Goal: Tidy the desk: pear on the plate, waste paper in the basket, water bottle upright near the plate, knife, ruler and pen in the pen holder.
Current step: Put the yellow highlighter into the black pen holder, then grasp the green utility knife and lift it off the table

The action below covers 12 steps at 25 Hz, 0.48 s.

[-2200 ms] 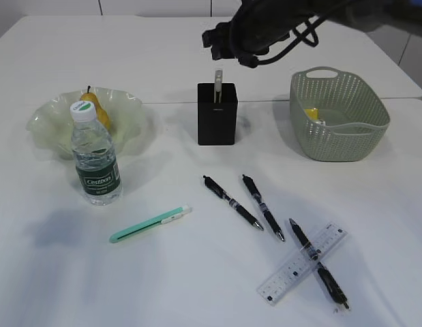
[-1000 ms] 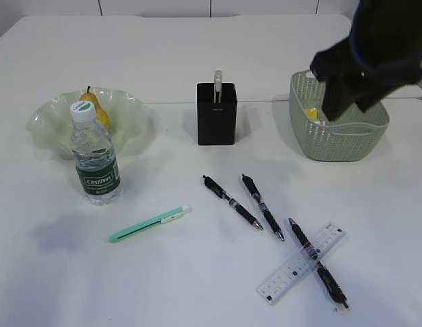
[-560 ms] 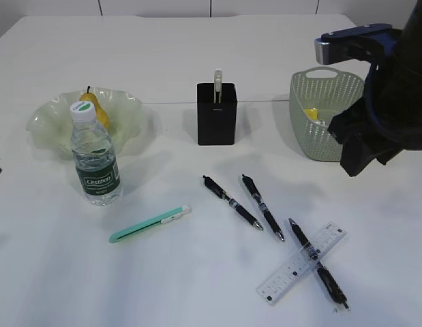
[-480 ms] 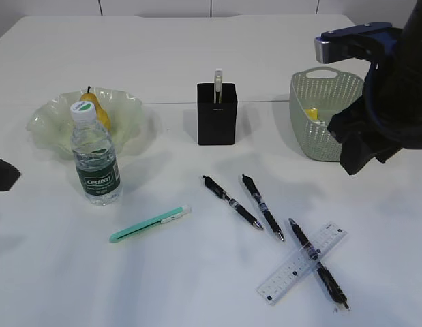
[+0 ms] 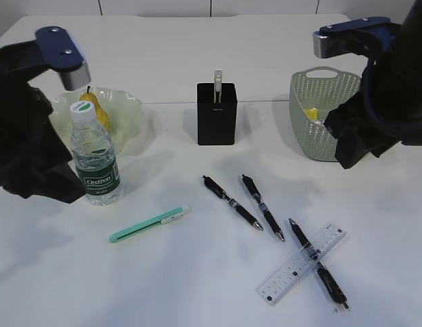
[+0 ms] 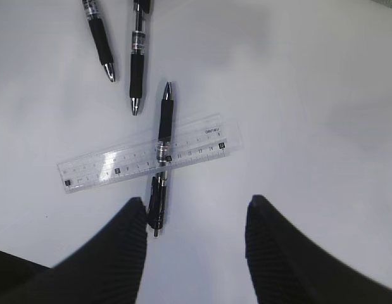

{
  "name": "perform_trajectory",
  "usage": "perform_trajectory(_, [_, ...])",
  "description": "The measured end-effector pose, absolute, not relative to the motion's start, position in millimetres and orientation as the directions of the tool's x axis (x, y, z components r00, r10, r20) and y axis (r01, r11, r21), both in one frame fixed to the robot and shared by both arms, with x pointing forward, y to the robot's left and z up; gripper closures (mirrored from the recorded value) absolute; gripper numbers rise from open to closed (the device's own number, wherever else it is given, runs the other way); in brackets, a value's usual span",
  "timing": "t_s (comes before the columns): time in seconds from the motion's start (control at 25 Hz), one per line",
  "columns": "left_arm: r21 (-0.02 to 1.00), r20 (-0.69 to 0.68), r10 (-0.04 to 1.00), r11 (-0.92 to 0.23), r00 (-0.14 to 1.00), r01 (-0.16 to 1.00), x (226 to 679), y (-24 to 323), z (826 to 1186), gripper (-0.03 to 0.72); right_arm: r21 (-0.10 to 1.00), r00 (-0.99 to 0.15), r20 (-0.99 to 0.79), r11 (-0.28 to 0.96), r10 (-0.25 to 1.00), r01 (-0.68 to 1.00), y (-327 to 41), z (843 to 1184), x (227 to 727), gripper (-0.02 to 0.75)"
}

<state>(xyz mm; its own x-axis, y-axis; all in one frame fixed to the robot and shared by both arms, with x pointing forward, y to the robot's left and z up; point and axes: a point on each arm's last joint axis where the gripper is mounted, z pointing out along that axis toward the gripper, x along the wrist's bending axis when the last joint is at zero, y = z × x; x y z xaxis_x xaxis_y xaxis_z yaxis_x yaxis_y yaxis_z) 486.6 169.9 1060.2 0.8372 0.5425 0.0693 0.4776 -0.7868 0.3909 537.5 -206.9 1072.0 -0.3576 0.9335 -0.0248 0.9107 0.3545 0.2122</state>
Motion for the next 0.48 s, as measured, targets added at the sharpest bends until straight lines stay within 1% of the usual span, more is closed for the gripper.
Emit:
perform_trajectory(0.24, [0.307, 0.015, 0.483, -0.836, 0.876, 0.455, 510, 143, 1040, 0.241, 0.229, -0.359, -0.026, 0.355, 0.933, 0.906, -206, 1072, 539, 0.363])
perform_trajectory(0.48, [0.219, -0.051, 0.467, -0.857, 0.883, 0.466, 530, 129, 1014, 0.241, 0.235, -0.359, -0.027, 0.355, 0.933, 0.905, -206, 1072, 539, 0.363])
